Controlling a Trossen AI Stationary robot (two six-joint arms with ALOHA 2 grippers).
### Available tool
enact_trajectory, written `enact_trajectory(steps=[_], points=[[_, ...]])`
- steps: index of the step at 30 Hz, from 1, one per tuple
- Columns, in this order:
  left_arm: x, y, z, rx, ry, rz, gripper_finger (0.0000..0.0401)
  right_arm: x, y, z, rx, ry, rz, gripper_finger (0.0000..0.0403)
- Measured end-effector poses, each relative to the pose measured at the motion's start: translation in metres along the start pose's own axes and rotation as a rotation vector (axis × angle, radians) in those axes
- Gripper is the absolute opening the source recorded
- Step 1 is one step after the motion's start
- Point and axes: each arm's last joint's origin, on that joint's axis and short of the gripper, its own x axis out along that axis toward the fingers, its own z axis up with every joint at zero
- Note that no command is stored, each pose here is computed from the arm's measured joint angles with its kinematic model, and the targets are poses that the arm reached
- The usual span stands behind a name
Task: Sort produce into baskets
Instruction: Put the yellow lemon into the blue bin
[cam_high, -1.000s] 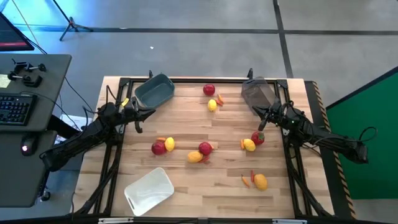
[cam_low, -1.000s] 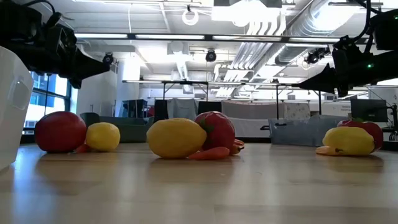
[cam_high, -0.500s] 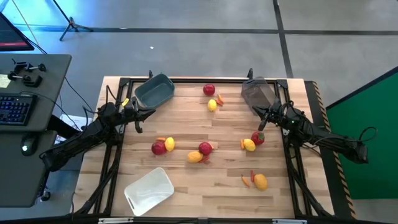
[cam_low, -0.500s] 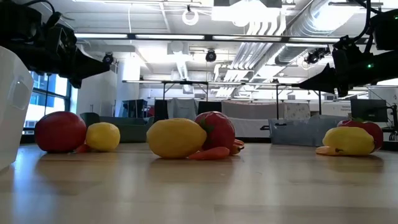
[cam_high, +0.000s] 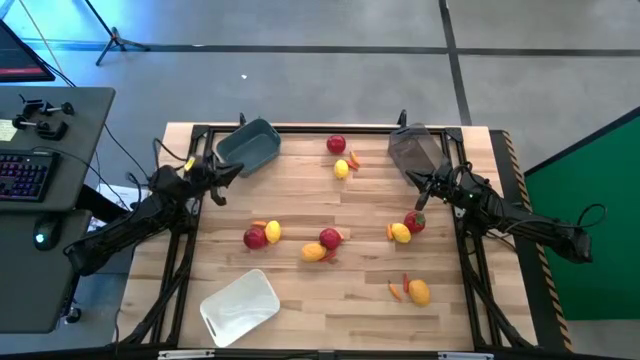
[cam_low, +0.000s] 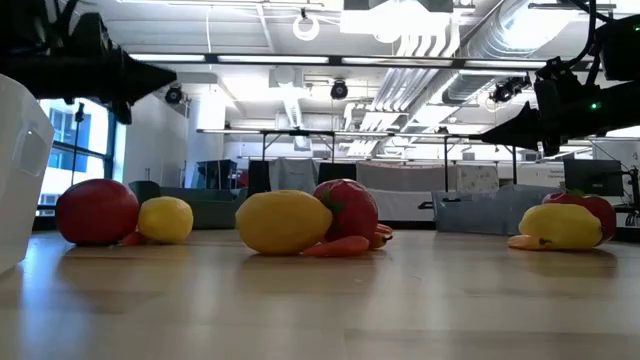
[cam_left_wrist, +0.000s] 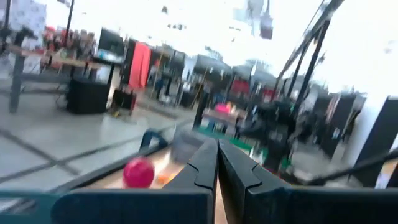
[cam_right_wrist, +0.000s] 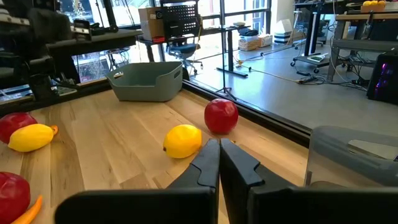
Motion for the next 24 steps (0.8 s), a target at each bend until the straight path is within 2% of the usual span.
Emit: enact_trajectory(steps=[5,9,13,16,24], points=[[0.000,-0.002,0.004,0.009,-0.039,-0.043,0.0000,0.000,0.000,0.000,0.000,0.000,0.000,0.0000],[0.000,-0.002,0.004,0.060,-0.042,-0.034,0.0000,0.000,0.000,0.000,0.000,0.000,0.001,0.0000],[0.000,-0.003,0.006,0.062,-0.055,-0.037,0.0000,0.000,0.000,0.000,0.000,0.000,0.001,0.0000],[-0.001,-0.004,0.009,0.065,-0.092,-0.045,0.0000,0.000,0.000,0.000,0.000,0.000,0.000,0.0000],[-0.003,-0.005,0.022,0.011,-0.255,0.027,0.0000,0.000,0.000,0.000,0.000,0.000,0.000,0.0000]])
